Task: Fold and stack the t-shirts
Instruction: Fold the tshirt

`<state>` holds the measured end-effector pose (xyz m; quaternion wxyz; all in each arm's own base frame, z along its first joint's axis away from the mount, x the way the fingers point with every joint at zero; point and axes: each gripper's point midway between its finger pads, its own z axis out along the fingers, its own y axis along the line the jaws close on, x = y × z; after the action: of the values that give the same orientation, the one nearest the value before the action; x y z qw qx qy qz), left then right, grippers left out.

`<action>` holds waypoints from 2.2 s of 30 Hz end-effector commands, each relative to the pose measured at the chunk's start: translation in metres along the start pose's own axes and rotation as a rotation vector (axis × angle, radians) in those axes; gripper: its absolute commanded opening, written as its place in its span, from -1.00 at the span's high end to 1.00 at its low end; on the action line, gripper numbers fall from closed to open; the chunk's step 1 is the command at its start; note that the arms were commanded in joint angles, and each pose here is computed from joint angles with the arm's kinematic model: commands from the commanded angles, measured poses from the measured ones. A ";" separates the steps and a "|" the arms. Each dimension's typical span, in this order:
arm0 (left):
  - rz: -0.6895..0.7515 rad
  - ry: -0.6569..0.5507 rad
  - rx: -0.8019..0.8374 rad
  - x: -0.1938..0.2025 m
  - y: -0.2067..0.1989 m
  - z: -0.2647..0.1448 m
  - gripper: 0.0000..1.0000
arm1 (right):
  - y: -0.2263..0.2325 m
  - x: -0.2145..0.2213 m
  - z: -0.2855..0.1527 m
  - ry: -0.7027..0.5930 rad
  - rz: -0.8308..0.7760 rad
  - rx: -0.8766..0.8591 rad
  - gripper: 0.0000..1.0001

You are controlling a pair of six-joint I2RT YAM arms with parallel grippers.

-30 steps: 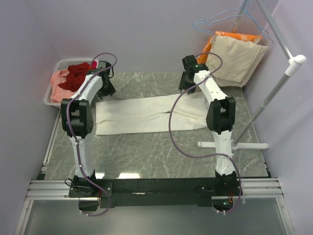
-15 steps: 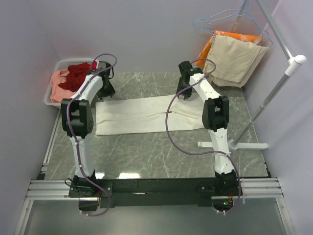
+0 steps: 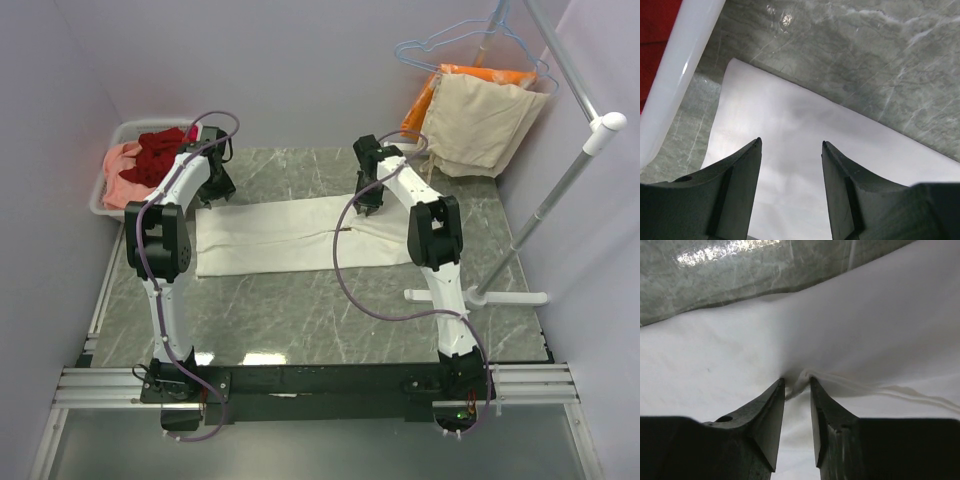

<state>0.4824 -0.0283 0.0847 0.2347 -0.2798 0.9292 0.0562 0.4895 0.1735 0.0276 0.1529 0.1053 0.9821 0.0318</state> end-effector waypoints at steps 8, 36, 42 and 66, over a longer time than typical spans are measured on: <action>0.017 -0.006 -0.002 0.003 0.003 -0.002 -0.13 | -0.017 0.009 -0.013 0.003 0.019 0.096 0.88; 0.000 0.045 -0.091 0.020 0.015 0.016 -0.10 | -0.009 0.034 -0.070 -0.058 -0.026 0.093 1.00; -0.002 0.048 -0.076 0.019 0.011 0.015 -0.10 | -0.001 0.088 -0.078 0.024 -0.066 0.077 1.00; 0.012 0.064 -0.085 0.029 0.011 0.018 -0.09 | -0.049 0.033 -0.099 -0.107 0.105 0.155 0.34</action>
<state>0.4598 -0.0261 0.0527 0.1888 -0.2787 0.9375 0.0888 0.3623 0.1697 0.0959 0.1542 0.1085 0.9815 -0.0332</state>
